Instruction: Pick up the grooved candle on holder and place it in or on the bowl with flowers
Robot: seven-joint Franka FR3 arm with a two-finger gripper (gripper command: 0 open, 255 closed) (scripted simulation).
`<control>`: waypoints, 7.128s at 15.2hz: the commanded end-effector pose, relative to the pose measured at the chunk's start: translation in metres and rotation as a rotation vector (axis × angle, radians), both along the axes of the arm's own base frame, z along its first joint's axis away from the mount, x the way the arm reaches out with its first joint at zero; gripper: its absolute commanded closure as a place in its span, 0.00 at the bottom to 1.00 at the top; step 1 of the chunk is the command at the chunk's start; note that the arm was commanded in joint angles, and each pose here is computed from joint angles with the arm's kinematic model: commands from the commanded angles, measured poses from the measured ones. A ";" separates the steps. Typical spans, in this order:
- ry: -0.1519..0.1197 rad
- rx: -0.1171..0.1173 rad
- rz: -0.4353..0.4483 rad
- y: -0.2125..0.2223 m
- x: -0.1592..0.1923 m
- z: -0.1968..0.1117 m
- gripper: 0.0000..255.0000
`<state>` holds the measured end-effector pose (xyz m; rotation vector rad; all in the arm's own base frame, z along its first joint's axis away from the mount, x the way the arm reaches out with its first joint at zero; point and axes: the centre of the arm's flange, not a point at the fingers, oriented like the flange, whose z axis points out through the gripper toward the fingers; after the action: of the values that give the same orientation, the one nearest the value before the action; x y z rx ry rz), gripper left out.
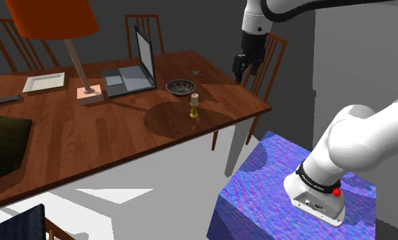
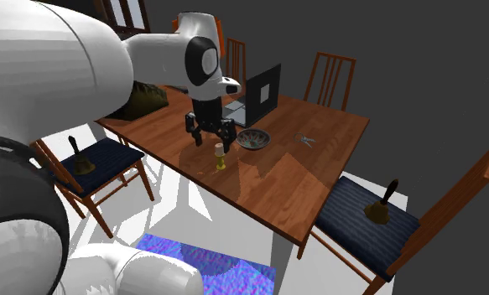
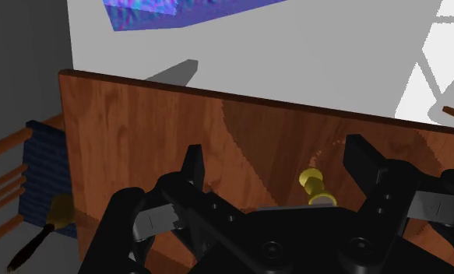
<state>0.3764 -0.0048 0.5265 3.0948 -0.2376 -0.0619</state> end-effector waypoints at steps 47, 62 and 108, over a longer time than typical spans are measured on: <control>-0.043 0.017 0.063 0.061 0.171 -0.149 1.00; -0.043 0.017 0.063 0.061 0.171 -0.070 1.00; -0.043 0.017 0.063 -0.040 0.364 -0.123 1.00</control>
<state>0.7405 -0.0444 0.4033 3.1201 -0.1418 0.0038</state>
